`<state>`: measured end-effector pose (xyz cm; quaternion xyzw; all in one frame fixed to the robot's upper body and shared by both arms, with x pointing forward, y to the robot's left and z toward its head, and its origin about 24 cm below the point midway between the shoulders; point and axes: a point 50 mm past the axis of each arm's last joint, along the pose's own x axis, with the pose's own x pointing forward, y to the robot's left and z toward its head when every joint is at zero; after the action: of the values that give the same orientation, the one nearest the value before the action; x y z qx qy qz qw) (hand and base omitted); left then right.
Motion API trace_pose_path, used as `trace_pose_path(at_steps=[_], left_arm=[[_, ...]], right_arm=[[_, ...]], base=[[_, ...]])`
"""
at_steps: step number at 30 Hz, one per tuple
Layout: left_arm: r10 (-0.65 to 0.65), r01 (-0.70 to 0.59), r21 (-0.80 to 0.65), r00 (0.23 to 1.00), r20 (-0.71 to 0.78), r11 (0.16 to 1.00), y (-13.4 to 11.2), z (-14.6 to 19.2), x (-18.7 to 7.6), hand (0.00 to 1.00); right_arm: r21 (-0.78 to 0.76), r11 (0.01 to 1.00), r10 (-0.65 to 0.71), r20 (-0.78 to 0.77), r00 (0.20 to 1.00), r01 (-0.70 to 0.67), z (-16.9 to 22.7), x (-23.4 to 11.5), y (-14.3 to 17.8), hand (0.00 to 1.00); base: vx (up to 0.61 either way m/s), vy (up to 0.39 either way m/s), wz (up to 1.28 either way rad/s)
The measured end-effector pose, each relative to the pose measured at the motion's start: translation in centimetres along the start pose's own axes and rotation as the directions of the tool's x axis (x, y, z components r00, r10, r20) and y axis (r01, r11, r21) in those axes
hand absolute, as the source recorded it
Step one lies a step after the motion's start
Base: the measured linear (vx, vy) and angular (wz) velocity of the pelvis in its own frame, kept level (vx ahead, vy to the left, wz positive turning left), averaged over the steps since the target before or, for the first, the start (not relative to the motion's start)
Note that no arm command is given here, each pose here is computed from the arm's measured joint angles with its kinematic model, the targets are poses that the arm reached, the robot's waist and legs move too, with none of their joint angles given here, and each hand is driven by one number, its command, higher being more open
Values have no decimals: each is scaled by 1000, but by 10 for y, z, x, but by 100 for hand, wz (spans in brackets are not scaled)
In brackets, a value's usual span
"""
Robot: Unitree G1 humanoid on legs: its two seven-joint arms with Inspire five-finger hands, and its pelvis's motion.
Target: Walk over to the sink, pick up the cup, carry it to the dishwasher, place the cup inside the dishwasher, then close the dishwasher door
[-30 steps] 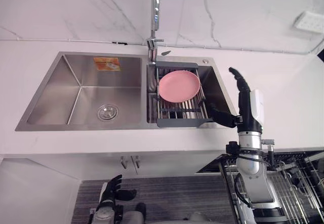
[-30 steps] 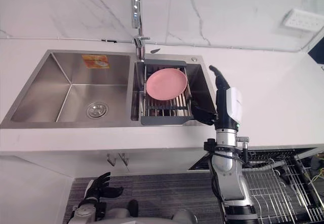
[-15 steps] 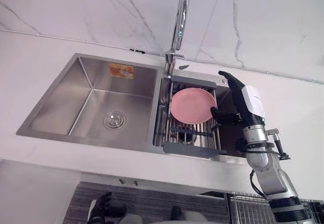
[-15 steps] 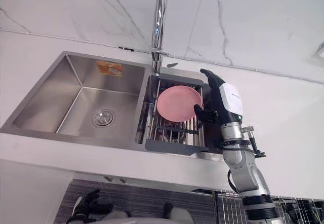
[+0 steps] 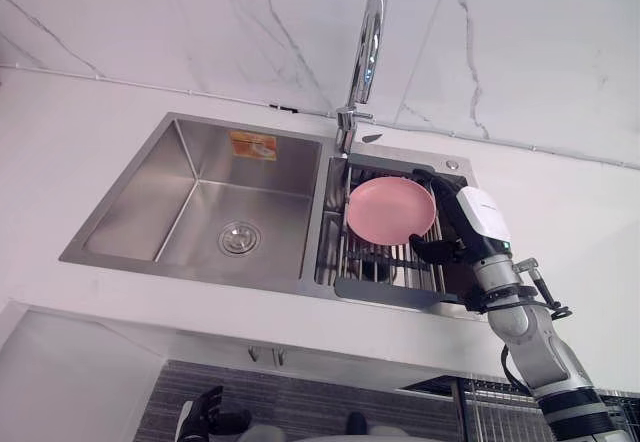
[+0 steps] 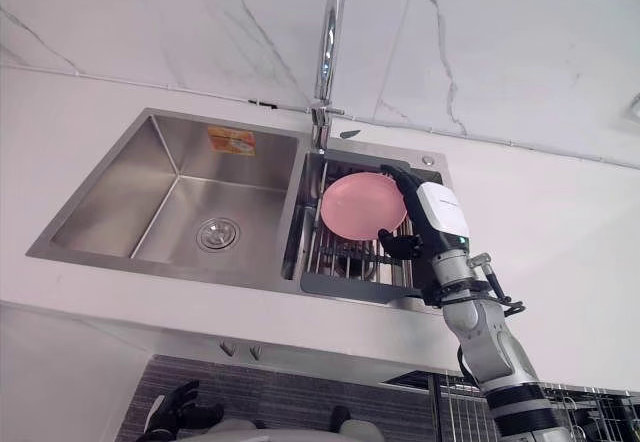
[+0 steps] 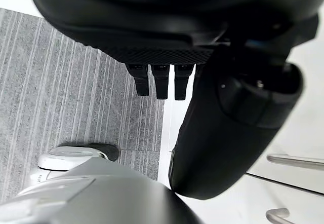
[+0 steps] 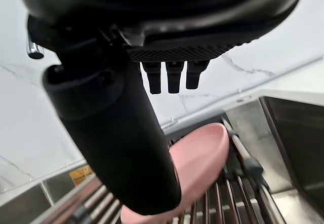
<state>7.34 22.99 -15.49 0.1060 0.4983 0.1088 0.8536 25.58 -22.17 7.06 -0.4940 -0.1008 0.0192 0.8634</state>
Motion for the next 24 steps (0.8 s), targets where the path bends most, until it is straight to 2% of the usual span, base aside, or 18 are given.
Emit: trace_pose_path(at_steps=[11, 24], left_arm=[[-3, 3, 15, 1000, 11, 1000, 0, 1, 0, 90], [-5, 4, 23, 1000, 18, 1000, 0, 2, 0, 90]], right_arm=[[-134, 984, 116, -43, 992, -120, -17, -5, 12, 90], [-316, 938, 136, -48, 990, -144, -23, 17, 8, 90]], base=[[-2, -2, 0], [-25, -15, 5]])
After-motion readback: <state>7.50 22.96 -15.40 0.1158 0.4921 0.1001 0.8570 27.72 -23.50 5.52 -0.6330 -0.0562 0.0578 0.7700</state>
